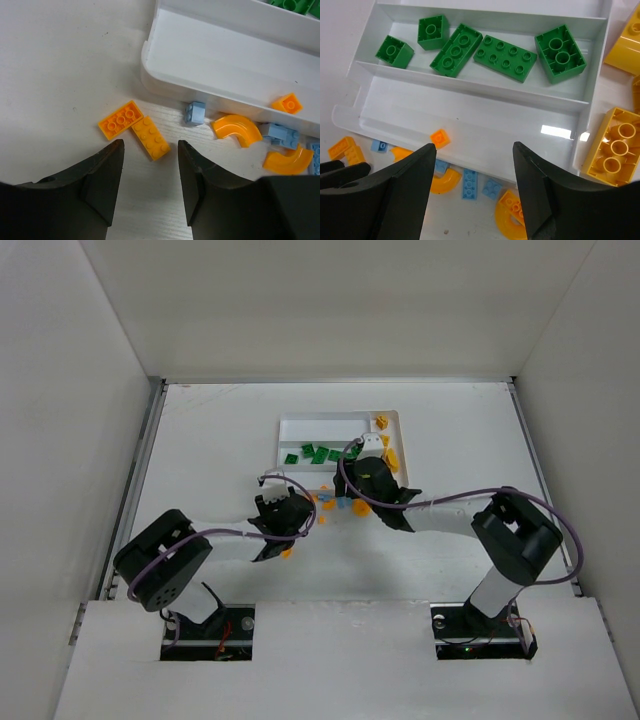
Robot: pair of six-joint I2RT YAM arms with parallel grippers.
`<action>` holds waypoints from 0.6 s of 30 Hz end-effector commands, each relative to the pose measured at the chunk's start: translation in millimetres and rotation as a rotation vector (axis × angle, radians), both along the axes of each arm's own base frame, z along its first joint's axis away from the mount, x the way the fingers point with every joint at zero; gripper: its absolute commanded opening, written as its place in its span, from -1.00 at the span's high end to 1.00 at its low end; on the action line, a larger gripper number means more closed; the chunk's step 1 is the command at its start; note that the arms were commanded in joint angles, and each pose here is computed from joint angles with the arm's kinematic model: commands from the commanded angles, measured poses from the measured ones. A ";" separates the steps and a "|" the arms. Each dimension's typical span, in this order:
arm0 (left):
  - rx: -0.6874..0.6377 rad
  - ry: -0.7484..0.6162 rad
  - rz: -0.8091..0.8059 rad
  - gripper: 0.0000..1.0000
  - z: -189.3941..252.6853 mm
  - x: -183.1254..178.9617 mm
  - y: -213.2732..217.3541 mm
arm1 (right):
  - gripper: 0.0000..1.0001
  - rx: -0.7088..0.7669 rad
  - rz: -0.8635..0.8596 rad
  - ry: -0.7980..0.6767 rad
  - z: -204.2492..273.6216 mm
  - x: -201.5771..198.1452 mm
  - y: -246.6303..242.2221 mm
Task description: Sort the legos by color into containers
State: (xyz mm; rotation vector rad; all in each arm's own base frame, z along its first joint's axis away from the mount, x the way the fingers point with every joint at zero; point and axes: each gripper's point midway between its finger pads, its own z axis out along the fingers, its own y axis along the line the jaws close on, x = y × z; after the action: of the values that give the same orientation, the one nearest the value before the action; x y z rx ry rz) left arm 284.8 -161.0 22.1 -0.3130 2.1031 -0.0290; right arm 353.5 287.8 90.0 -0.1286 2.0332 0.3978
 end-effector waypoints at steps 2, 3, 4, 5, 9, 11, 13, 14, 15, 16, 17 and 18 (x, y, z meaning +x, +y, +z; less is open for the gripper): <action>0.002 -0.024 0.016 0.12 6.0 7.9 -3.3 | -0.38 0.094 0.020 -0.064 29.1 1.1 7.0; 0.006 -0.021 0.022 0.12 5.3 8.8 -2.2 | -0.38 0.105 0.022 -0.052 26.9 -0.9 8.0; 0.010 -0.020 0.026 0.12 5.3 10.0 -1.7 | -0.38 0.118 0.025 -0.040 24.9 -2.3 9.6; 0.013 -0.024 0.026 0.12 6.0 11.0 -2.0 | -0.37 0.127 0.031 -0.027 22.9 -3.6 11.9; 0.042 -0.023 0.030 0.24 3.5 12.4 -1.6 | -0.37 0.138 0.043 -0.014 24.2 -7.0 14.2; 0.053 -0.019 0.019 0.38 2.8 10.7 -2.4 | -0.37 0.149 0.046 -0.009 25.3 -9.0 14.6; 0.052 -0.022 0.014 0.49 4.0 7.2 -1.1 | -0.37 0.155 0.047 -0.012 29.0 -10.7 13.3; 0.042 -0.023 0.008 0.56 5.7 4.7 -1.1 | -0.37 0.158 0.045 -0.014 30.4 -11.7 11.4; 0.033 -0.027 0.003 0.59 9.0 2.3 -1.3 | -0.37 0.163 0.044 -0.020 32.7 -12.3 9.9; 0.027 -0.031 -0.004 0.61 13.7 -0.3 -1.6 | -0.37 0.169 0.039 -0.024 35.1 -12.0 7.3; 0.017 -0.036 -0.008 0.63 19.6 -2.9 -1.3 | -0.37 0.172 0.037 -0.028 37.4 -11.6 5.8; 0.003 -0.046 -0.014 0.64 27.4 -5.6 -1.9 | -0.35 0.172 0.038 -0.032 40.5 -11.9 4.7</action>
State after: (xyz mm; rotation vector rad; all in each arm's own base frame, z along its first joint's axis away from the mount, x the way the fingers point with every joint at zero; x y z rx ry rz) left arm 284.2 -163.5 26.3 -0.2788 2.0976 0.0043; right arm 338.2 291.8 100.8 -0.1023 2.0339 0.5266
